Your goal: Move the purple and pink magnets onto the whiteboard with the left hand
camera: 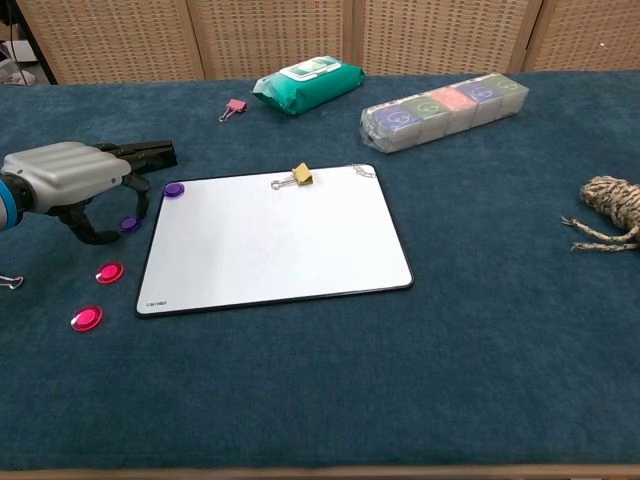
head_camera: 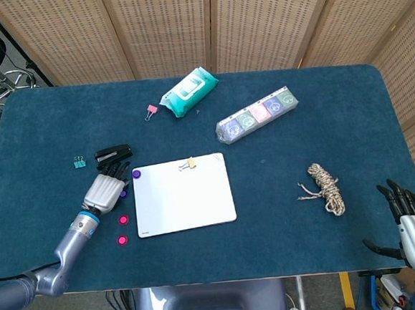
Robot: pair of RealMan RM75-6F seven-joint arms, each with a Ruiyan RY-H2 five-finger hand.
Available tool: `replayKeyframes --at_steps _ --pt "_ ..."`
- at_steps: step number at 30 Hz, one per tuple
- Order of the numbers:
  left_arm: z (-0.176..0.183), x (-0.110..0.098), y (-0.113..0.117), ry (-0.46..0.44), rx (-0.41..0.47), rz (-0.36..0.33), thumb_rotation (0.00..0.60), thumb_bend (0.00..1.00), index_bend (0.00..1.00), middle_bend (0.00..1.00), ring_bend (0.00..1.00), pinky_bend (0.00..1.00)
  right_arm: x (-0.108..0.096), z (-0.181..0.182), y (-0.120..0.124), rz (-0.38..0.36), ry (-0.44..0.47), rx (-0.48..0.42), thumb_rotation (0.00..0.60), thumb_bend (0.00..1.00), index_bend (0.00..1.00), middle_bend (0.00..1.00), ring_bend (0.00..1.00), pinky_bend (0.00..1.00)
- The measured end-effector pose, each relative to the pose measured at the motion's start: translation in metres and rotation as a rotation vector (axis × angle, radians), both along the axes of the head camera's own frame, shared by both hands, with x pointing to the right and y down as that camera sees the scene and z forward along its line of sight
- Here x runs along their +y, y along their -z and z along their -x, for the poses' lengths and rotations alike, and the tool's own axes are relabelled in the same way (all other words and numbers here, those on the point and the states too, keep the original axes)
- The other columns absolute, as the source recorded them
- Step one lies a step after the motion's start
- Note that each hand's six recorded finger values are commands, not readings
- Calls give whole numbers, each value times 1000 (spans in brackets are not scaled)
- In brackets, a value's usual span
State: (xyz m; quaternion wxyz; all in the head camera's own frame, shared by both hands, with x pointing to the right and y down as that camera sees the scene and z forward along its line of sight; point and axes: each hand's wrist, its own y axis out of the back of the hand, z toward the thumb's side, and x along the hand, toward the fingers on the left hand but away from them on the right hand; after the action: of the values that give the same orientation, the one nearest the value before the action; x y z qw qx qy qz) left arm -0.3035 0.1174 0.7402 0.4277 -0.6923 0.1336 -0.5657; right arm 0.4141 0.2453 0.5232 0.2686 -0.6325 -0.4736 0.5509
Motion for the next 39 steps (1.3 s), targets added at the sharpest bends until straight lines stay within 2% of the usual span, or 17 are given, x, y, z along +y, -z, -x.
replayKeyframes --at_steps 7,25,39 --pt "1 0 -1 -4 -7 -5 600 298 533 0 0 0 0 0 0 0 -1 0 600 0 80 0 0 0" --pt "-4 -5 8 -4 15 -23 600 311 551 0 0 0 0 1 0 -2 2 -3 600 0 83 0 0 0" --pt "-40 -27 21 17 71 -60 600 313 552 0 0 0 1 2 -3 10 5 2 600 0 83 0 0 0"
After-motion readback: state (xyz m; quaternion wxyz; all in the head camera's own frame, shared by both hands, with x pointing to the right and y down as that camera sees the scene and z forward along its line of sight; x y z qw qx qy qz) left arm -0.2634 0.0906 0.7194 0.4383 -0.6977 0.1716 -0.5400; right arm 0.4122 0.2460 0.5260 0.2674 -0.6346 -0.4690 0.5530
